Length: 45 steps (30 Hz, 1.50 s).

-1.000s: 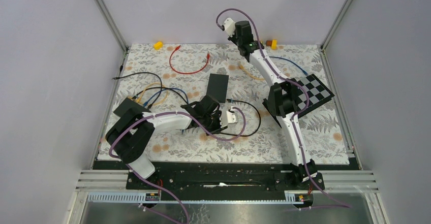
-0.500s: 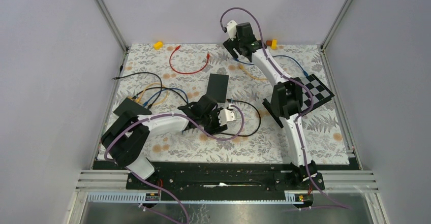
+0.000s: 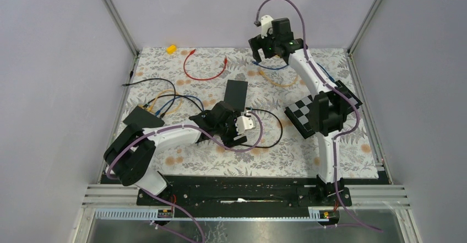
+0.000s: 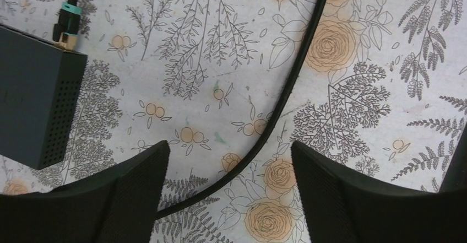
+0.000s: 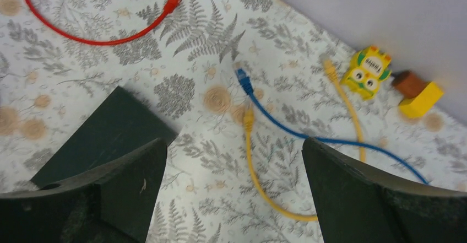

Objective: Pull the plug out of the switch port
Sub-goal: Place the connector at the center of the board, then pull the connector from the switch port.

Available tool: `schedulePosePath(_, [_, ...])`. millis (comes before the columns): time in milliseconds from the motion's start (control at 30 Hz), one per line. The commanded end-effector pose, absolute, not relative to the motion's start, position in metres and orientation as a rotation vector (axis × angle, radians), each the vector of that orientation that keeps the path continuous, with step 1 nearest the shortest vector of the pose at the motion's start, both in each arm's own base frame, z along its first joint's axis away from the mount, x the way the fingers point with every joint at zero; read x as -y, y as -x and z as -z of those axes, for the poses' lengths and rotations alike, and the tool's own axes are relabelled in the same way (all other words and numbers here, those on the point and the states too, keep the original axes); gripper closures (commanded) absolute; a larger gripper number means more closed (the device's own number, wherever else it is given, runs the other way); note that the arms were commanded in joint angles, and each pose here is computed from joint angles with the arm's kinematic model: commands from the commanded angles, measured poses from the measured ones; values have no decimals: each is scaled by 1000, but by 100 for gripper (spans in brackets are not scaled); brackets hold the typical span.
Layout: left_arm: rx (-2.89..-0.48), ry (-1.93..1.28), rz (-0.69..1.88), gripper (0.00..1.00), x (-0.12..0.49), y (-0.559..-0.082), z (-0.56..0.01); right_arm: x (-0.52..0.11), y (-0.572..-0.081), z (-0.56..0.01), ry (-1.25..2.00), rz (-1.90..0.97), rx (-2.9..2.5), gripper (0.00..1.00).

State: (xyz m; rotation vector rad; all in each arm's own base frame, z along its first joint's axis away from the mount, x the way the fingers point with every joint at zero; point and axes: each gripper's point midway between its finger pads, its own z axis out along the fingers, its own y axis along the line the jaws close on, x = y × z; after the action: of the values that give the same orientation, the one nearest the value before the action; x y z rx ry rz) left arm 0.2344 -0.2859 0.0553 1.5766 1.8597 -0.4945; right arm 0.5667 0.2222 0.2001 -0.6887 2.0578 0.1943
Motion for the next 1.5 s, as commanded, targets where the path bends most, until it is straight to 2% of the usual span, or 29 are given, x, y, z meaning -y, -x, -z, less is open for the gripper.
schedulePosePath(0, [-1788,-1495,467,13,291,-247,-79,-212,-537,-232,597,-440,-2074,0])
schedulePosePath(133, [-1779,-1442,451,1,289,-253,-90,-197,-523,-221,596,-475,-2104,0])
schedulePosePath(400, [-1784,-1312,453,1,278,-268,-113,-175,-504,-205,569,-551,-2132,0])
schedulePosePath(833, [-1935,-916,480,1,248,-343,-135,-179,-458,-170,590,-699,-2200,7])
schedulePosePath(1167, [-2107,-592,575,1,220,-412,-123,-191,-442,-121,617,-818,-2301,11])
schedulePosePath(1467, [-2226,-494,649,1,227,-433,-92,-224,-426,-68,700,-916,-2384,15])
